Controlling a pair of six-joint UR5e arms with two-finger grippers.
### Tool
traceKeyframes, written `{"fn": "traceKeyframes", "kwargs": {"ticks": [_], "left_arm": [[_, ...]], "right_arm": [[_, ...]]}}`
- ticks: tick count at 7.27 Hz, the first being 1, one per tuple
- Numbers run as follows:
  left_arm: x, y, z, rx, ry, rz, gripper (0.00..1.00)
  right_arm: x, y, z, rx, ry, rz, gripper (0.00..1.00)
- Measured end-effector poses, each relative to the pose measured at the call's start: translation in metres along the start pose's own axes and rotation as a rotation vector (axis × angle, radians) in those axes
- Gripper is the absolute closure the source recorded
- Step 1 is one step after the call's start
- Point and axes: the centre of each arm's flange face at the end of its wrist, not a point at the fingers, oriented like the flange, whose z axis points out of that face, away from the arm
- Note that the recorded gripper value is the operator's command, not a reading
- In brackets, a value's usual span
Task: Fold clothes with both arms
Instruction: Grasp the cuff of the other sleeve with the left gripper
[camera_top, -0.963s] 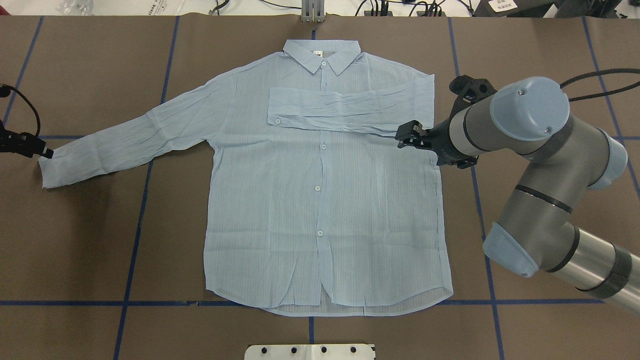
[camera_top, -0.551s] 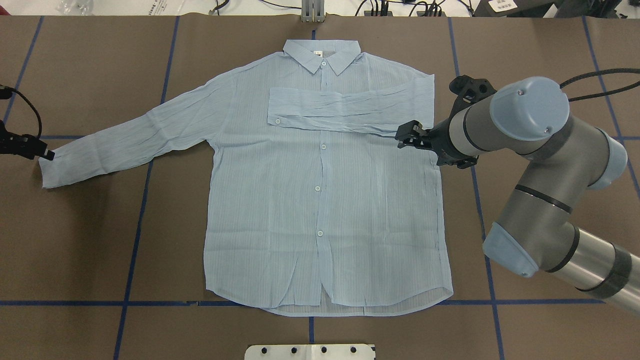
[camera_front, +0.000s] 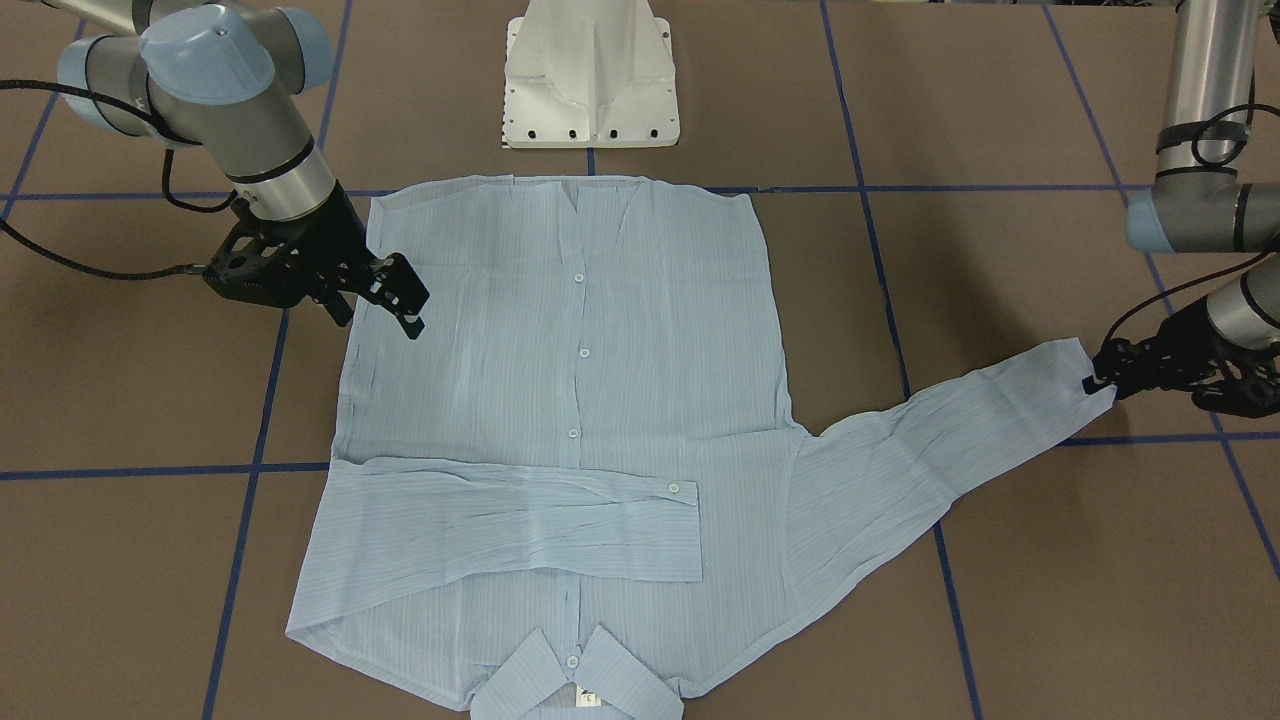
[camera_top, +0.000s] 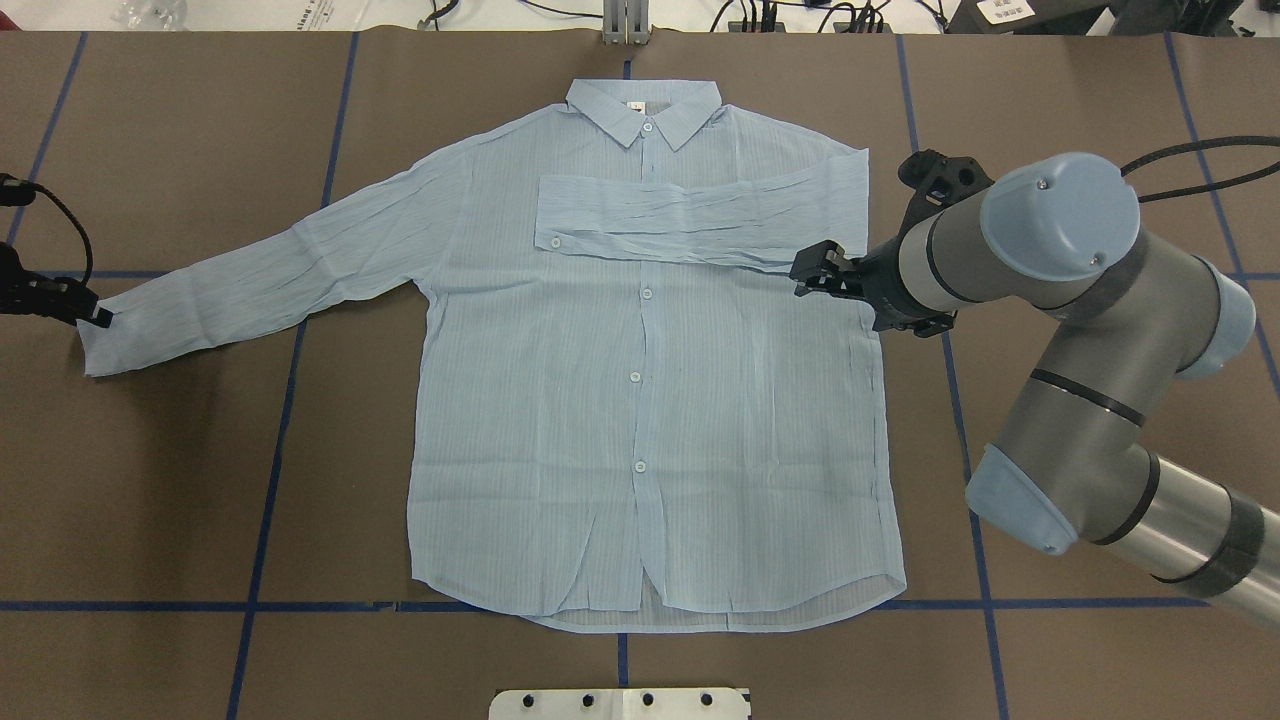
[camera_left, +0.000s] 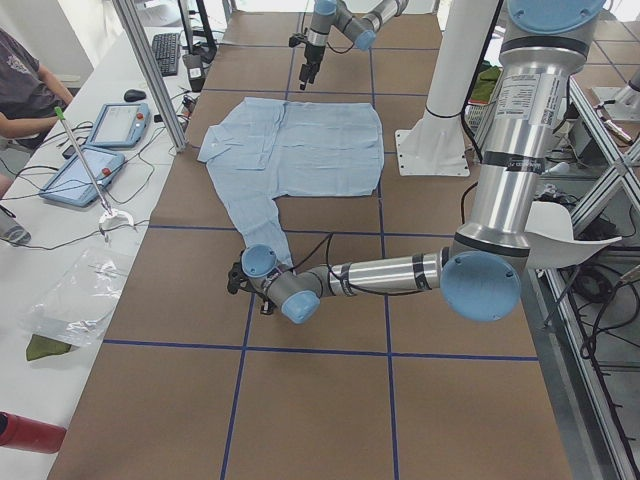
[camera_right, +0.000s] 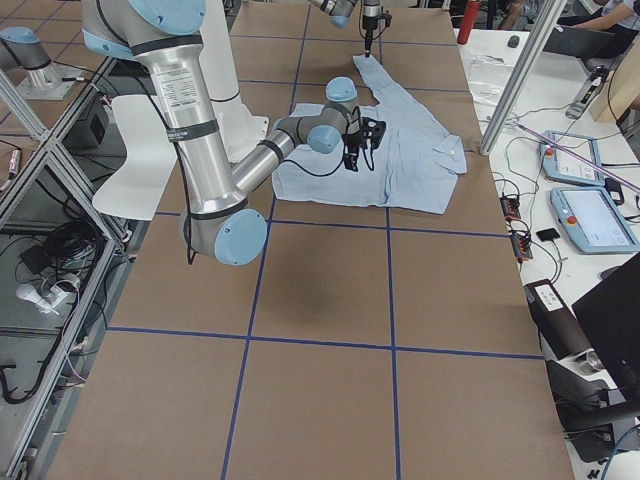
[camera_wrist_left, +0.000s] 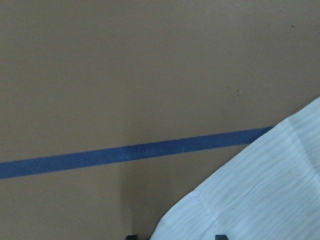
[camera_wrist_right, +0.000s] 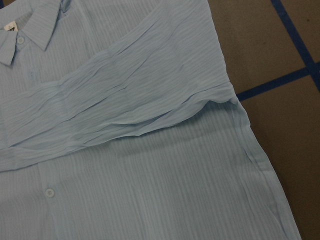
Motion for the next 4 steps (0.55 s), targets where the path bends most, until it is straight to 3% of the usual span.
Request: {"fn": "traceKeyframes", "kwargs": {"ticks": [2,4], "left_arm": [[0.008,0.000,-0.006,0.006,0.014,0.011,1.00],[0.044,-0.004,-0.030,0.026,0.073,0.017,1.00]], "right_arm": [[0.000,0.000,-0.001,0.001,-0.002,-0.001,0.01],[0.001,0.000,-0.001,0.002,0.000,0.001,0.01]]}}
